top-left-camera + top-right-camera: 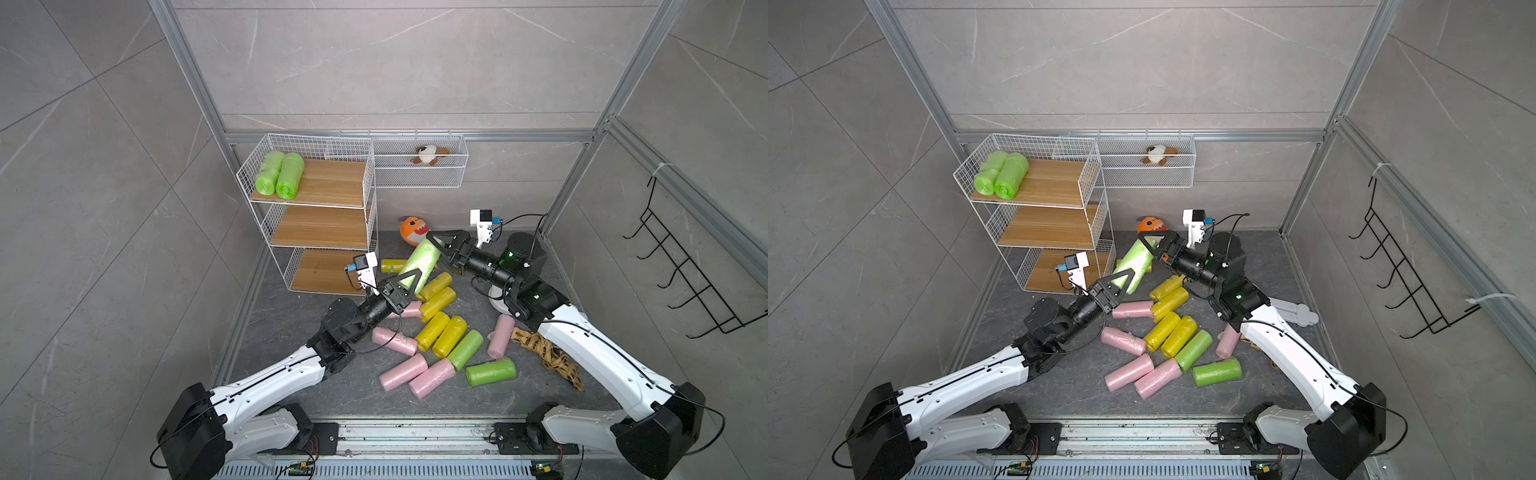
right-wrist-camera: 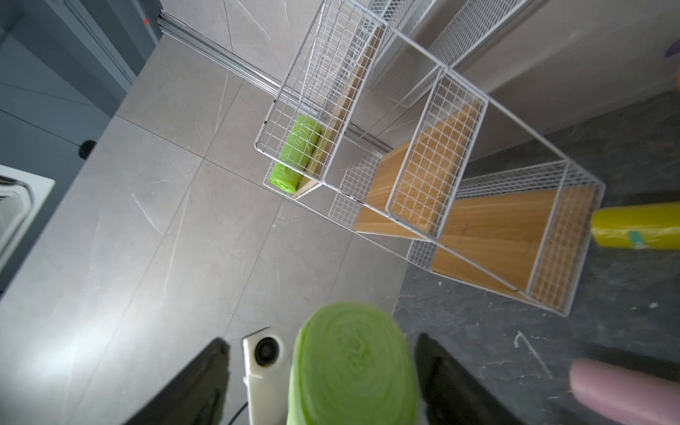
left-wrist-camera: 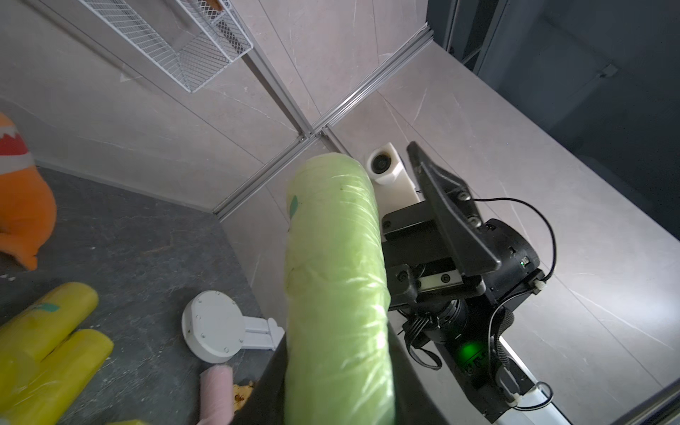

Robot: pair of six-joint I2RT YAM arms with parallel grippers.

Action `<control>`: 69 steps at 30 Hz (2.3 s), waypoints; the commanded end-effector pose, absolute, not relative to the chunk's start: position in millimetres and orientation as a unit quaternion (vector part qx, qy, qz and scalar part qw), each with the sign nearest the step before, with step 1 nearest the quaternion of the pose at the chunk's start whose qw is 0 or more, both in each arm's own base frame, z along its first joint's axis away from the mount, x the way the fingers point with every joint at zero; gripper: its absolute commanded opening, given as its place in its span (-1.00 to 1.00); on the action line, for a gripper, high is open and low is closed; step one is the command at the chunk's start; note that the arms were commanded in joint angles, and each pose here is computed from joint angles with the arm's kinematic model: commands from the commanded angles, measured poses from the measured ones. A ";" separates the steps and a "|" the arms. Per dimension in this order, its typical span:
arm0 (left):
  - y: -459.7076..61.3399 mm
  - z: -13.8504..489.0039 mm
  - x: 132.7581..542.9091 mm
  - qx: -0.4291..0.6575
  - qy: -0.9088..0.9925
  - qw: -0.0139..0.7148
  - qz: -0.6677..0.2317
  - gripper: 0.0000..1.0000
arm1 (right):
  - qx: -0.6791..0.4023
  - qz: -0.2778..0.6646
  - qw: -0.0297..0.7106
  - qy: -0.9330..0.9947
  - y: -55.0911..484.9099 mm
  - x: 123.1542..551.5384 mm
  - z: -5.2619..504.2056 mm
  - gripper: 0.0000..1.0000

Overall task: Sort the rolls of trash bags by color and place them on the shelf
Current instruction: Place the roll of trash bags on the shelf.

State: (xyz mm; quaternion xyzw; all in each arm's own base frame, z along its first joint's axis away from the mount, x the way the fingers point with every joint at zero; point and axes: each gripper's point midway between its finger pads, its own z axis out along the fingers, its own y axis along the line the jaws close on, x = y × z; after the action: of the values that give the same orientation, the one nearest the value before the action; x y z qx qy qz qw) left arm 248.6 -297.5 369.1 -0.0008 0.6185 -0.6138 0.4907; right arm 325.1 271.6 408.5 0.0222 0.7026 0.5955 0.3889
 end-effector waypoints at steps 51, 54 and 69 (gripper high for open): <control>-64.0 508.7 465.3 0.032 0.764 0.638 0.088 -0.67 | -0.209 0.157 0.475 0.841 220.7 302.3 346.0 0.97; -56.2 504.3 471.5 0.030 0.766 0.634 0.103 -0.55 | -0.206 0.157 0.473 0.842 219.6 301.7 343.5 0.98; -50.2 512.0 470.2 0.035 0.758 0.641 0.118 0.00 | -0.202 0.158 0.464 0.848 221.8 303.7 334.7 0.98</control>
State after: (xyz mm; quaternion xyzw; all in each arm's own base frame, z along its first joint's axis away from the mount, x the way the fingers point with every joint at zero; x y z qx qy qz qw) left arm 479.7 -56.0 472.9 0.0448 0.7927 0.1134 0.5973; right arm 305.4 222.6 335.2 -0.2082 0.8464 0.1572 0.4643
